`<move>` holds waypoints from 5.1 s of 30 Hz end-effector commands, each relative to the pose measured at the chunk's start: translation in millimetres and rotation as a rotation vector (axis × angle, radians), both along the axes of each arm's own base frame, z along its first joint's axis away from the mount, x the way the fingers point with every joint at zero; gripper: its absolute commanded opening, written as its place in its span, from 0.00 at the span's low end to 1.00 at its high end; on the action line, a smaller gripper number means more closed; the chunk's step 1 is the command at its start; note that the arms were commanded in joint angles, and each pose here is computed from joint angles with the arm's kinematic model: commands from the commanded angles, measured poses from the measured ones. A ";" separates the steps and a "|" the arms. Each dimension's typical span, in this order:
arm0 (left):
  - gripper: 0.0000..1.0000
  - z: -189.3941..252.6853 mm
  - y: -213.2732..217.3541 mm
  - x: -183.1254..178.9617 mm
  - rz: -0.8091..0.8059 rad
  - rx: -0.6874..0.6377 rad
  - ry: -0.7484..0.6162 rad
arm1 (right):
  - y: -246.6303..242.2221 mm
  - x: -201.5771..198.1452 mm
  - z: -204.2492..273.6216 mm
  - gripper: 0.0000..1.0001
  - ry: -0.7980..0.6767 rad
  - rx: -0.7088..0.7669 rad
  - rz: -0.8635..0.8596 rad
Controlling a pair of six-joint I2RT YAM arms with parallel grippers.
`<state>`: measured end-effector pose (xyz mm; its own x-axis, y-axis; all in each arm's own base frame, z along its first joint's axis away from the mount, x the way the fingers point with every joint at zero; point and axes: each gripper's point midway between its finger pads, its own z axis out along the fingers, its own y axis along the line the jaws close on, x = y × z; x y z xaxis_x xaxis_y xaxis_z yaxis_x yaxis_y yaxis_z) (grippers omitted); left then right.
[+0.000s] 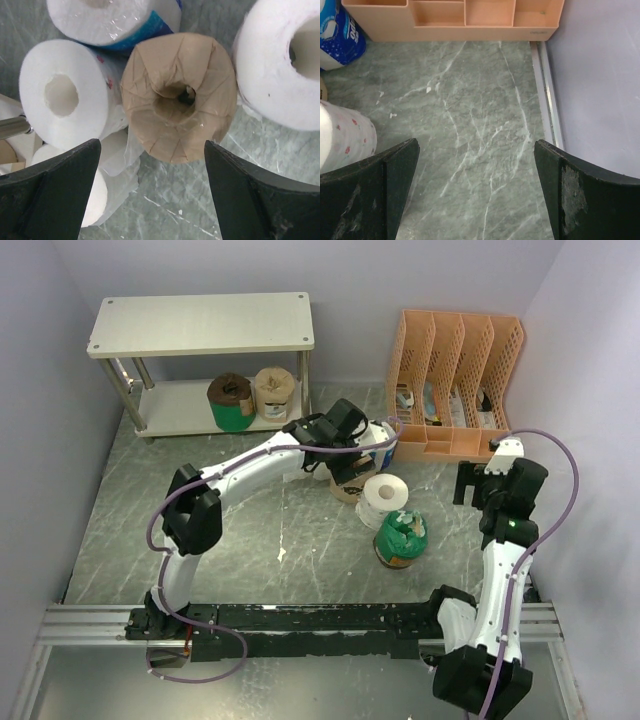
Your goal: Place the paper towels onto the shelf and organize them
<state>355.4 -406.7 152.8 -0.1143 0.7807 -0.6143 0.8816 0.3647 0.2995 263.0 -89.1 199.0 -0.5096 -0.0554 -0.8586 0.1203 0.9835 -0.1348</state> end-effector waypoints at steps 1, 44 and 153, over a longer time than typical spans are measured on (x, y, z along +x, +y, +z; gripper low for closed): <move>0.95 11.3 -4.1 -23.7 -0.143 -0.005 0.054 | 3.5 -0.3 -4.6 1.00 0.024 0.011 0.032; 0.07 -63.6 -11.8 -35.7 -0.166 0.105 0.162 | 16.4 -0.3 -6.9 1.00 0.024 0.017 0.118; 0.83 104.4 287.5 197.0 1.061 0.397 -0.814 | 25.4 -2.3 -5.1 1.00 0.019 0.018 0.173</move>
